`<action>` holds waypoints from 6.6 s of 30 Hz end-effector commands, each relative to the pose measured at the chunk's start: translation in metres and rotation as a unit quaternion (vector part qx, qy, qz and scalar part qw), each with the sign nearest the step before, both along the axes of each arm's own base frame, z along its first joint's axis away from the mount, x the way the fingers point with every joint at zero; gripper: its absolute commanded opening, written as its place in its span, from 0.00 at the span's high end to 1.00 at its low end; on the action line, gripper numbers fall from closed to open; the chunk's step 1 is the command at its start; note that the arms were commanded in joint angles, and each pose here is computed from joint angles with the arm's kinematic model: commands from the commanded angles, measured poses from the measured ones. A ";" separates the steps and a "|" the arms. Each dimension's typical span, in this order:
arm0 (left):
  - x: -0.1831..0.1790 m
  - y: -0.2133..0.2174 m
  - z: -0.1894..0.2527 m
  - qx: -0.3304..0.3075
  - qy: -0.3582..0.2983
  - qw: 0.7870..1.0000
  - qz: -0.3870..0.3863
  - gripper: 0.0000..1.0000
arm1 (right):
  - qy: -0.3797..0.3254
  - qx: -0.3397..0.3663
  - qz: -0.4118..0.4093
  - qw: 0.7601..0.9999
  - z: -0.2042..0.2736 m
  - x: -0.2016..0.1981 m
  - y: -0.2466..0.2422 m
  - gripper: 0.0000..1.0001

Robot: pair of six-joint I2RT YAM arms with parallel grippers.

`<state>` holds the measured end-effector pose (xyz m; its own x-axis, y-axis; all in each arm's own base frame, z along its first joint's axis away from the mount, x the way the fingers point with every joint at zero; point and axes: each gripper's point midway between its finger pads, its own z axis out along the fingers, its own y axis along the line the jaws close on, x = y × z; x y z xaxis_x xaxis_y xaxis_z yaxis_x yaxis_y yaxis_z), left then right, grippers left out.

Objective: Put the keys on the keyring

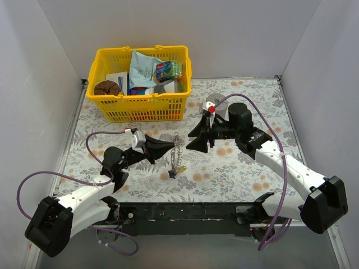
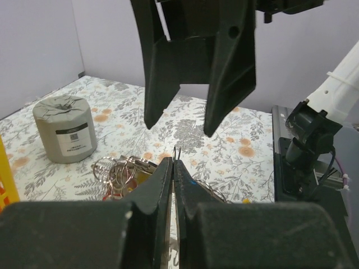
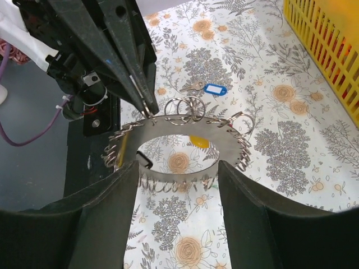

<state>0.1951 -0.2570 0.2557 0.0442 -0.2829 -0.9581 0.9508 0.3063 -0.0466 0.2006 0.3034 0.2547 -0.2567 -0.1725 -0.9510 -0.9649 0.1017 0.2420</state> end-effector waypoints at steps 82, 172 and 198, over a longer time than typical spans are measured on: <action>0.063 0.113 0.216 0.009 -0.093 0.985 0.148 1.00 | 0.035 -0.174 0.060 0.982 -0.205 0.023 0.218 0.33; 0.014 0.017 -0.063 0.057 0.198 0.978 -0.024 1.00 | 0.227 -0.331 -0.238 0.884 -0.232 0.025 -0.067 0.99; 0.009 0.012 -0.088 0.070 0.216 0.973 -0.038 1.00 | 0.123 -0.367 -0.246 0.889 -0.202 0.022 -0.068 0.44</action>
<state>0.2070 -0.2445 0.1625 -0.4145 -0.1269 -0.9012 0.8564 0.2807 -0.4334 0.2102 0.2285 0.0431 -0.6897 -0.5170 -0.5069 -0.6704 0.7206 0.1772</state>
